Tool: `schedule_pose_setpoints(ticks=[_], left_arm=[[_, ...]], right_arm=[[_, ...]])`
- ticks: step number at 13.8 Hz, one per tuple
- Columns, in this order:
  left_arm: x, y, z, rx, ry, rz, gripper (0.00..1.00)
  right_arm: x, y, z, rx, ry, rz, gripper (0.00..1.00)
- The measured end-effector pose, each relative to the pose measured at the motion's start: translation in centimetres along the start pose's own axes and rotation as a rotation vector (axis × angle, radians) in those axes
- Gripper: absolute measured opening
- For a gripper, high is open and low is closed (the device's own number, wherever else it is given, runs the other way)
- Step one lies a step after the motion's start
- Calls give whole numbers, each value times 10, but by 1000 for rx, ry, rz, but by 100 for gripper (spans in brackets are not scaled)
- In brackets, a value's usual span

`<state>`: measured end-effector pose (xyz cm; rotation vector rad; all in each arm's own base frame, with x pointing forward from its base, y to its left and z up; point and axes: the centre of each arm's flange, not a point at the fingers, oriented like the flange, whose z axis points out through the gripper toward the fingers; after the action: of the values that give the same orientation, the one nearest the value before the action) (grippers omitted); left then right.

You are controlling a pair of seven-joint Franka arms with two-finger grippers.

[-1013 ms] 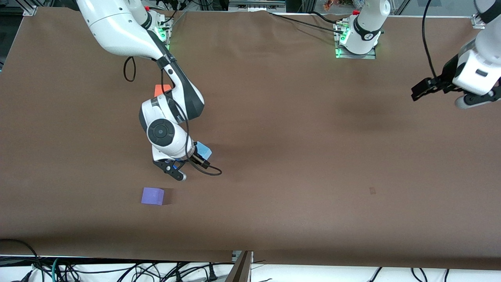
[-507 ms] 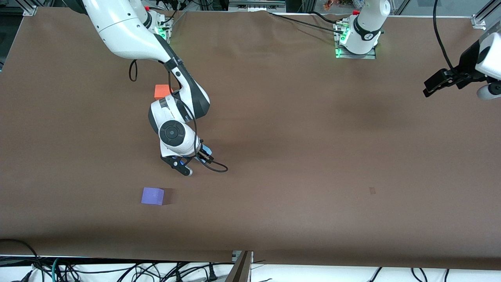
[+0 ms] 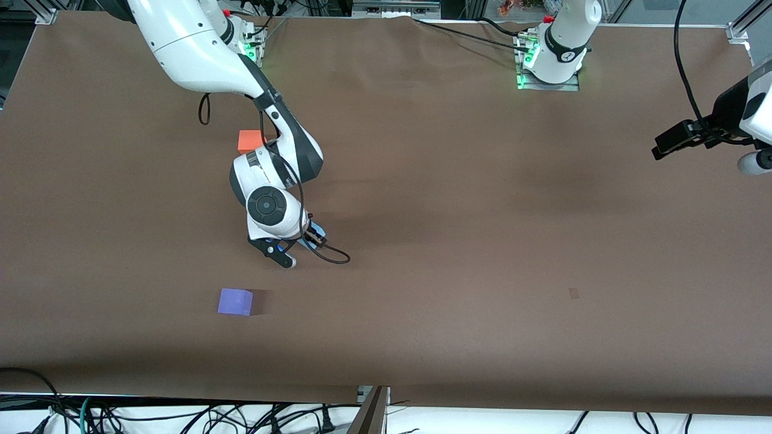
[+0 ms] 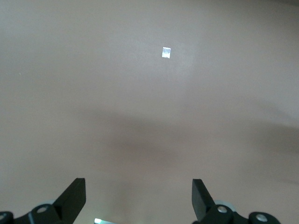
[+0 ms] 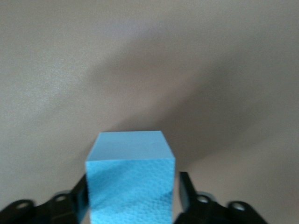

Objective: Place blue block between orange and purple blocks
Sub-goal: 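Grasp the blue cube with the right gripper and move it toward the purple cube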

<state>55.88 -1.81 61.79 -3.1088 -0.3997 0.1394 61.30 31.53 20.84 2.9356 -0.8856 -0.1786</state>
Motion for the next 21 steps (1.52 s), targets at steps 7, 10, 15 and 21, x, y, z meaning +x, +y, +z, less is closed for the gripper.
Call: schedule_pose_setpoints(ticks=[7, 10, 15, 21], left_arm=[[-5, 11, -3, 1, -5, 21, 100], [-6, 13, -3, 2, -4, 26, 100], [-10, 30, -8, -1, 21, 55, 100], [-15, 41, -10, 0, 27, 71, 100]], right_arm=[[71, 59, -59, -32, -32, -363, 56], [102, 106, -75, -62, -96, -472, 56], [110, 146, -39, -74, -103, -571, 56], [95, 164, 3, -41, -44, -586, 56]])
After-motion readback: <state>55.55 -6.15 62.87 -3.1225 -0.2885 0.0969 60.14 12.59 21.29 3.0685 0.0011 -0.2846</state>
